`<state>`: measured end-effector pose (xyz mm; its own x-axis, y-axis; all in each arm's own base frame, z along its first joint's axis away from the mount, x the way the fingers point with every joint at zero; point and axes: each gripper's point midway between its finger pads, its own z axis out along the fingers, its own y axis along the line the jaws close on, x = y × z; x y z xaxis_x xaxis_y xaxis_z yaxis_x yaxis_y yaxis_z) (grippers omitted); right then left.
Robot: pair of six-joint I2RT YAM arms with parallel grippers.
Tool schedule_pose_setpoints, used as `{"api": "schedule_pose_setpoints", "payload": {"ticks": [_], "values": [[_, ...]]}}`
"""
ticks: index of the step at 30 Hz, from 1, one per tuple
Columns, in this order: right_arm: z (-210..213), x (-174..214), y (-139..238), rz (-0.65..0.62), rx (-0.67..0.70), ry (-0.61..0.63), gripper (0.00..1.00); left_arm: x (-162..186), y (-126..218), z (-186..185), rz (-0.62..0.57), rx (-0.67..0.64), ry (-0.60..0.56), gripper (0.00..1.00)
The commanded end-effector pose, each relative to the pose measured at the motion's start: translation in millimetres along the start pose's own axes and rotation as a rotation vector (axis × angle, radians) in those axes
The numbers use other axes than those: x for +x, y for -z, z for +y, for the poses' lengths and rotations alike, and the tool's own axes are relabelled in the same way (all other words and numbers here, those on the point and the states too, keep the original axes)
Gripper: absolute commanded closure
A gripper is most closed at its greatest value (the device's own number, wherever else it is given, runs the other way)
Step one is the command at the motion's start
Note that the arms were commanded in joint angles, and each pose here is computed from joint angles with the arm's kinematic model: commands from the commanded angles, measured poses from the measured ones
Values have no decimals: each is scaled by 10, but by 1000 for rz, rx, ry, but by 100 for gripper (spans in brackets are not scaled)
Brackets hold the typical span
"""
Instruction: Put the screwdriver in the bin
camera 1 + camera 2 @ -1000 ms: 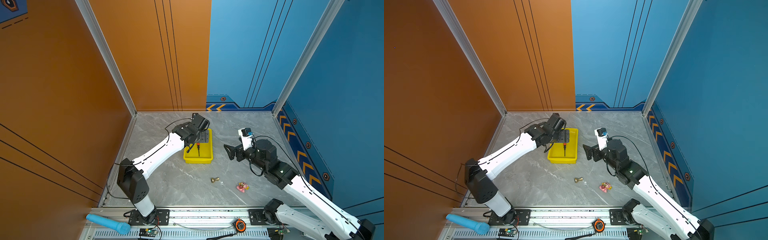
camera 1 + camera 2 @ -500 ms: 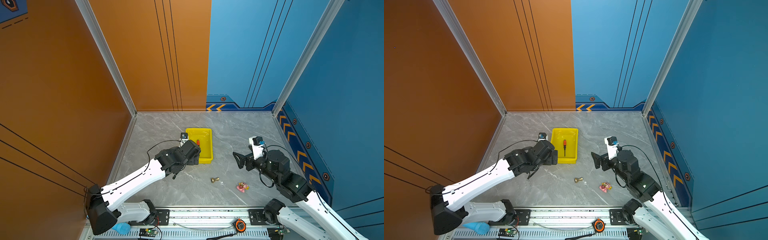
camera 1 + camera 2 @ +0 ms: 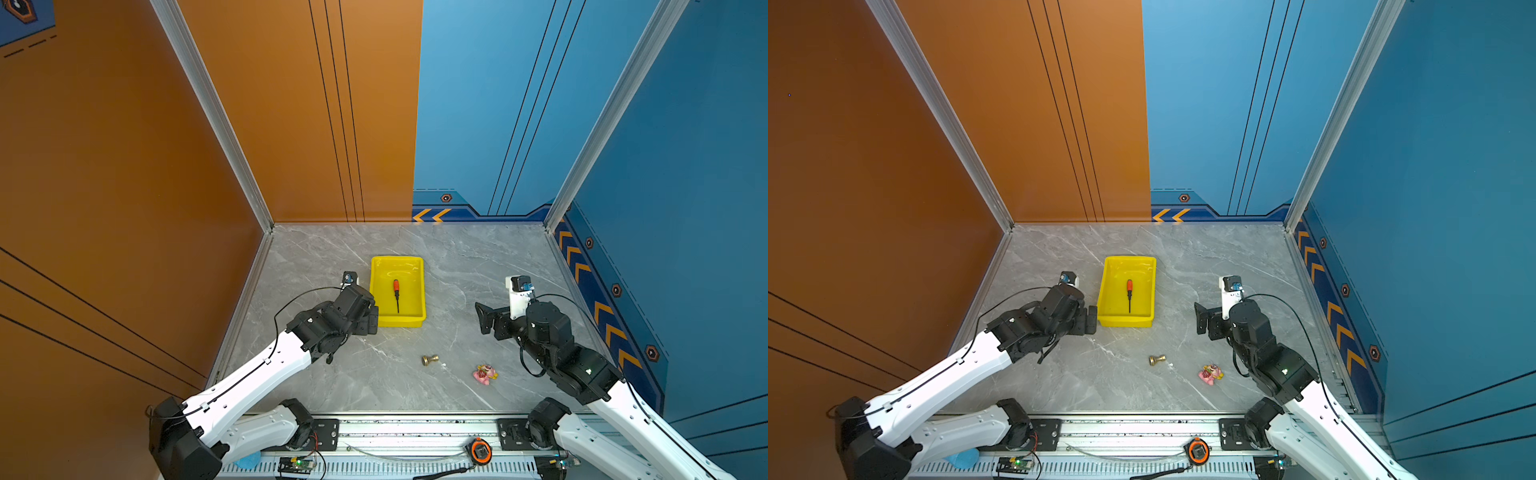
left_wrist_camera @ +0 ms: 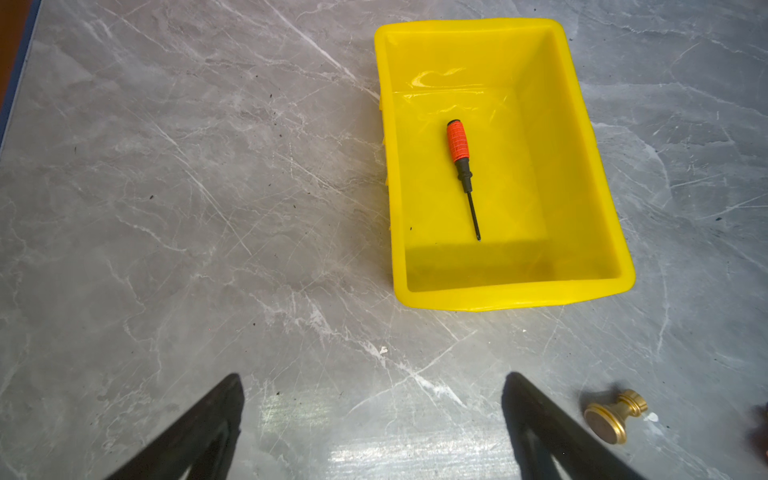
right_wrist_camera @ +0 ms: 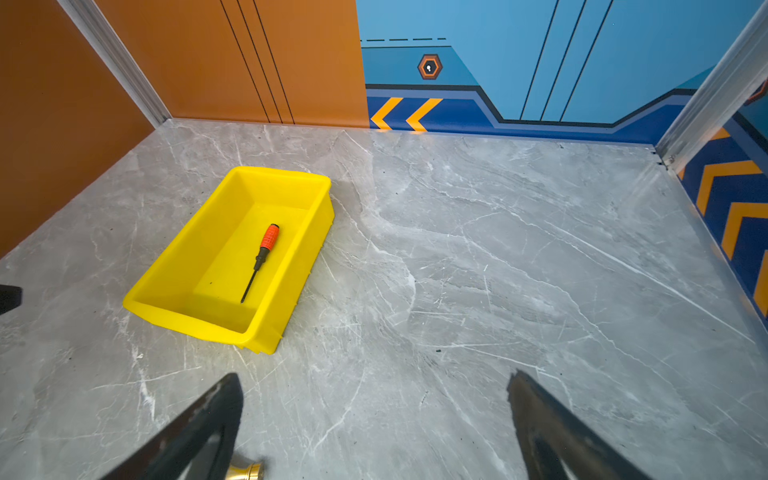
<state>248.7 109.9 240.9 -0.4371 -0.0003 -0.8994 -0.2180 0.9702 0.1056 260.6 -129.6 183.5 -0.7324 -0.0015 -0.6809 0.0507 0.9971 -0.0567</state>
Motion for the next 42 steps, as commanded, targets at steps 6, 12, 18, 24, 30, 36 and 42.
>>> {"api": "schedule_pose_setpoints", "payload": {"ticks": [6,12,18,24,30,36,42], "values": [[-372,27,-98,-39,166,-21,0,-57,75,479,-73,-44,31,2],[-716,-5,-168,-71,266,-60,0,-62,49,960,-90,-211,84,2],[-1065,83,-225,-99,336,-86,0,-31,32,1303,-112,-324,122,2],[-1314,267,-258,-96,400,-43,0,-35,-24,1421,-210,-329,59,2],[-1469,469,-316,-113,387,-53,0,149,-106,1568,-272,-347,85,2],[-1582,781,-346,-42,426,-87,0,290,-224,1626,-245,-356,70,2],[-1584,976,-370,-69,425,-122,0,367,-416,1684,-234,-377,74,2]]}}
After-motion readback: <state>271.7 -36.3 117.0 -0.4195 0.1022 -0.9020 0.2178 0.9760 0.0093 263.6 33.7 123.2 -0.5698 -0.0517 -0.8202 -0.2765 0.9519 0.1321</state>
